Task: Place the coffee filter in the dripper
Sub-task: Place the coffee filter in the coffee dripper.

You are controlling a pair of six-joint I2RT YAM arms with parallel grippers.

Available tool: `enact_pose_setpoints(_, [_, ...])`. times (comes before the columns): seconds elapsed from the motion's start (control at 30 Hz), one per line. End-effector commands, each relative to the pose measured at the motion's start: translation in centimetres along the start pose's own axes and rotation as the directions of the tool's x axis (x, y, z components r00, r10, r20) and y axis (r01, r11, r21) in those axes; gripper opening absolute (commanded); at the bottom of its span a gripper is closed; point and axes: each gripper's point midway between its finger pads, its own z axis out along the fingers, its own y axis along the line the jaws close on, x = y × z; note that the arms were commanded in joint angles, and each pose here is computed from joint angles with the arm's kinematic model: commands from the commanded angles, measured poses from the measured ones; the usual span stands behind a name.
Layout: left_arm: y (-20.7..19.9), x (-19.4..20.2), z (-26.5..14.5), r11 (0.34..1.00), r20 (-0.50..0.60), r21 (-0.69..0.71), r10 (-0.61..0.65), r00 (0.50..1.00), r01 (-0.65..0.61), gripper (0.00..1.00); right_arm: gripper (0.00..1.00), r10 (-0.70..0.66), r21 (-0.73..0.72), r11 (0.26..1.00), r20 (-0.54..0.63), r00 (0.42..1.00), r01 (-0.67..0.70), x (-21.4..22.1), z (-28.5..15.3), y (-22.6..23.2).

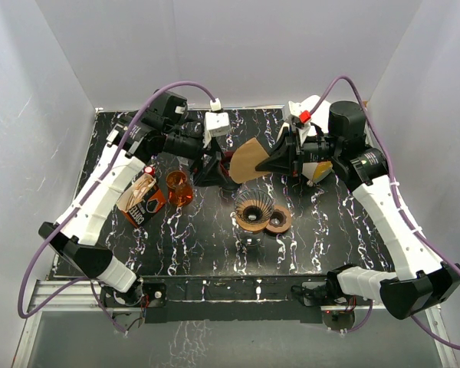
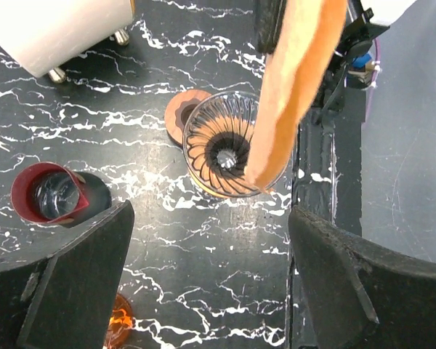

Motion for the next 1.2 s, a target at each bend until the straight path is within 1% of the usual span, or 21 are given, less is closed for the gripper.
enact_pose_setpoints(0.0, [-0.8,-1.8,0.1,0.999,0.079,0.044,0.019,0.997,-0.023,0.86,0.0,-0.029,-0.026,0.999,0.034,0.999,0.03,-2.0,-0.3,0.8])
enact_pose_setpoints(0.13, [-0.5,-1.9,0.7,0.998,0.087,0.055,0.001,0.996,-0.006,0.84,0.0,-0.02,-0.03,0.999,0.033,0.999,0.021,-1.8,-0.2,0.7])
enact_pose_setpoints(0.27, [0.1,-1.7,1.0,0.999,0.079,0.036,-0.002,0.997,-0.001,0.78,0.0,-0.014,-0.038,0.999,0.032,0.999,0.015,-1.6,-0.2,0.8])
enact_pose_setpoints(0.53, [0.2,-1.1,0.7,0.999,0.058,0.019,0.037,0.998,-0.039,0.63,0.0,-0.023,-0.072,0.997,0.026,0.999,0.025,-1.0,-0.2,1.2])
enact_pose_setpoints(0.67, [0.2,-1.1,0.6,0.999,0.055,0.017,0.042,0.998,-0.044,0.59,0.0,-0.023,-0.091,0.996,0.028,0.999,0.025,-0.9,-0.1,1.4])
enact_pose_setpoints(0.8, [0.3,-1.2,0.6,0.999,0.056,0.006,0.045,0.997,-0.045,0.6,0.0,-0.022,-0.1,0.995,0.026,0.999,0.024,-0.7,-0.1,1.5])
enact_pose_setpoints(1.03, [0.7,-1.6,0.5,0.999,0.063,-0.017,0.037,0.997,-0.036,0.68,0.0,-0.016,-0.11,0.994,0.024,1.0,0.019,-0.3,-0.1,1.7])
enact_pose_setpoints(1.17, [1.1,-1.4,0.3,0.998,0.049,-0.046,0.046,0.998,-0.044,0.69,0.0,-0.017,-0.107,0.994,0.021,1.0,0.019,-0.1,-0.1,1.6])
